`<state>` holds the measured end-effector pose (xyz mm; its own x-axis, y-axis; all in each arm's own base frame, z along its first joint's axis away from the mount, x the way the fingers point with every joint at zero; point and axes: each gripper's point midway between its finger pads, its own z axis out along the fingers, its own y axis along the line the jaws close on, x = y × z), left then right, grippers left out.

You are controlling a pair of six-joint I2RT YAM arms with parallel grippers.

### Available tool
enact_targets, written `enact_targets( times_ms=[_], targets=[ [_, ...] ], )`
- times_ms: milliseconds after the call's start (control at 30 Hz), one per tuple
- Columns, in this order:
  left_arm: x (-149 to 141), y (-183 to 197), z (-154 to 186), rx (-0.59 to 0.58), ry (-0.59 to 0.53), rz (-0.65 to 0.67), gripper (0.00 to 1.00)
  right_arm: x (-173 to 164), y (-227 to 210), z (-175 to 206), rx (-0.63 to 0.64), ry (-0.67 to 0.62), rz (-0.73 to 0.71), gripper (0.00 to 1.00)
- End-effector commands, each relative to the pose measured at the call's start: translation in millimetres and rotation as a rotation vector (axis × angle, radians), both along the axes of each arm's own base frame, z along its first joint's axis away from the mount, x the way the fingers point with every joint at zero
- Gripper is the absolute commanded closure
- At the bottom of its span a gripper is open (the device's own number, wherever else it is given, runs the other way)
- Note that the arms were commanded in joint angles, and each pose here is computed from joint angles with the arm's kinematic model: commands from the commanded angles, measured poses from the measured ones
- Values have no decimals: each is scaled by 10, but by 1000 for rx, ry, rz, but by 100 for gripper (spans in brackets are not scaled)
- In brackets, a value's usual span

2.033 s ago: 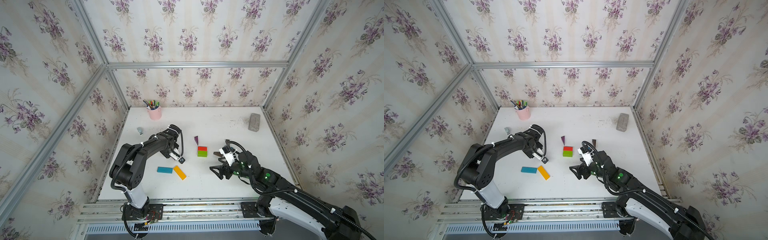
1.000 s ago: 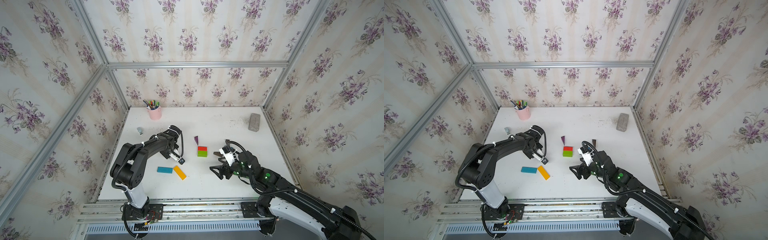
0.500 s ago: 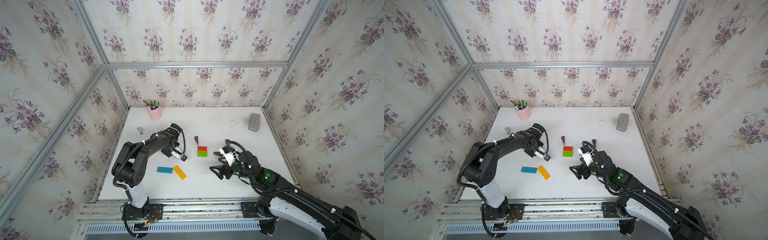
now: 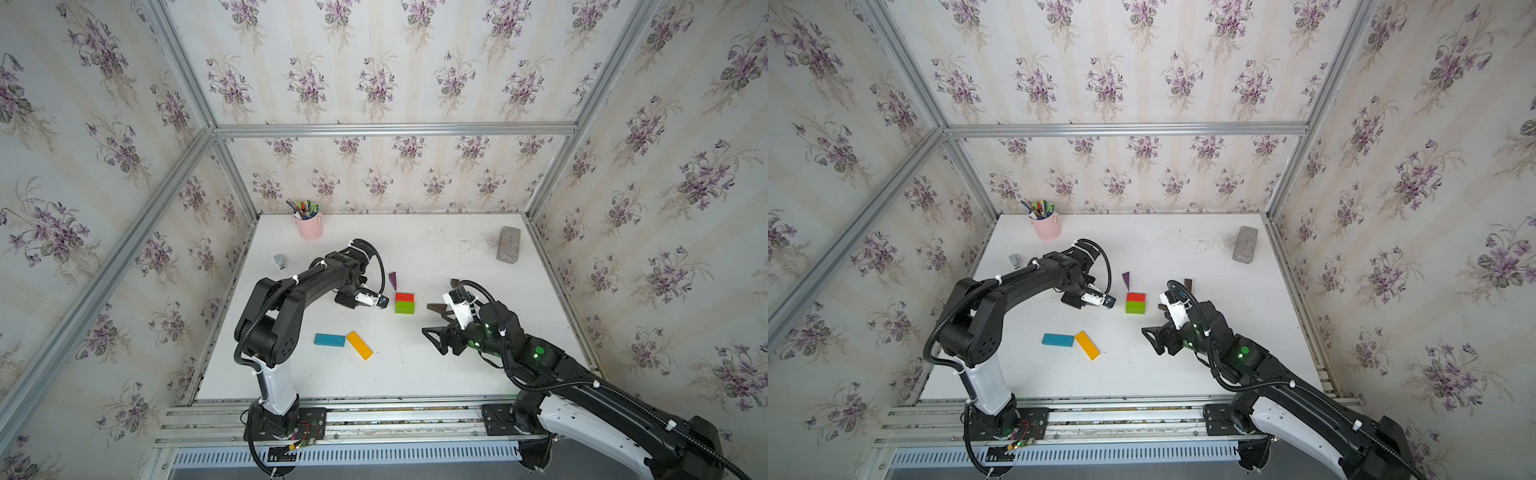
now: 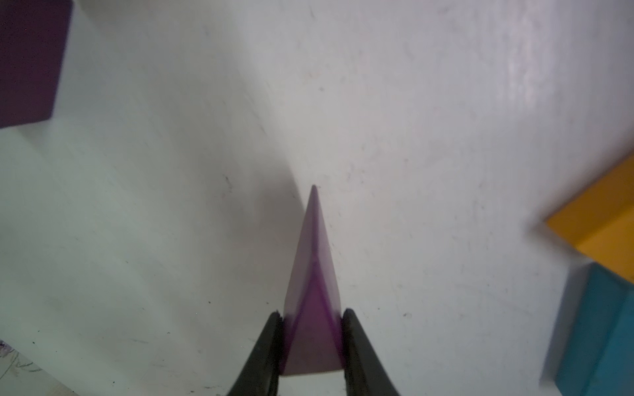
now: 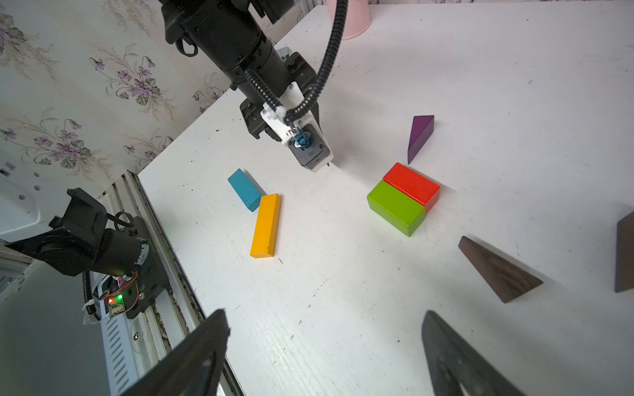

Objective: Assemble a small pinwheel with building blocks
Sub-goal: Pick up the building block from the center of the board, then assemble the building block at the center of the board.

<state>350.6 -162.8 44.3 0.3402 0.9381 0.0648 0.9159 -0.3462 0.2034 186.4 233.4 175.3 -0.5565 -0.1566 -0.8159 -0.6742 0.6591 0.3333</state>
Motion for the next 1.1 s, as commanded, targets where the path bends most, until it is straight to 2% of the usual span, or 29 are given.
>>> enact_targets(
  times_ms=[0,167,333,567,900,1067],
  targets=[
    [20,-37,-20,35,-3,158,78,45,-44,45,-5,-9,-38,12],
    [33,-241,37,-38,-10,286,80,105,-162,131,-9,-35,-107,12],
    [28,-338,108,-7,-60,367,80,104,-179,151,-9,-36,-114,12],
    [-88,-376,120,-1,-52,489,80,101,-188,143,-9,-37,-116,12],
    [-306,-401,-12,25,14,582,80,90,-193,121,-6,-39,-114,11],
    [-330,-438,-13,21,18,581,80,95,-192,127,-4,-41,-115,11]
  ],
)
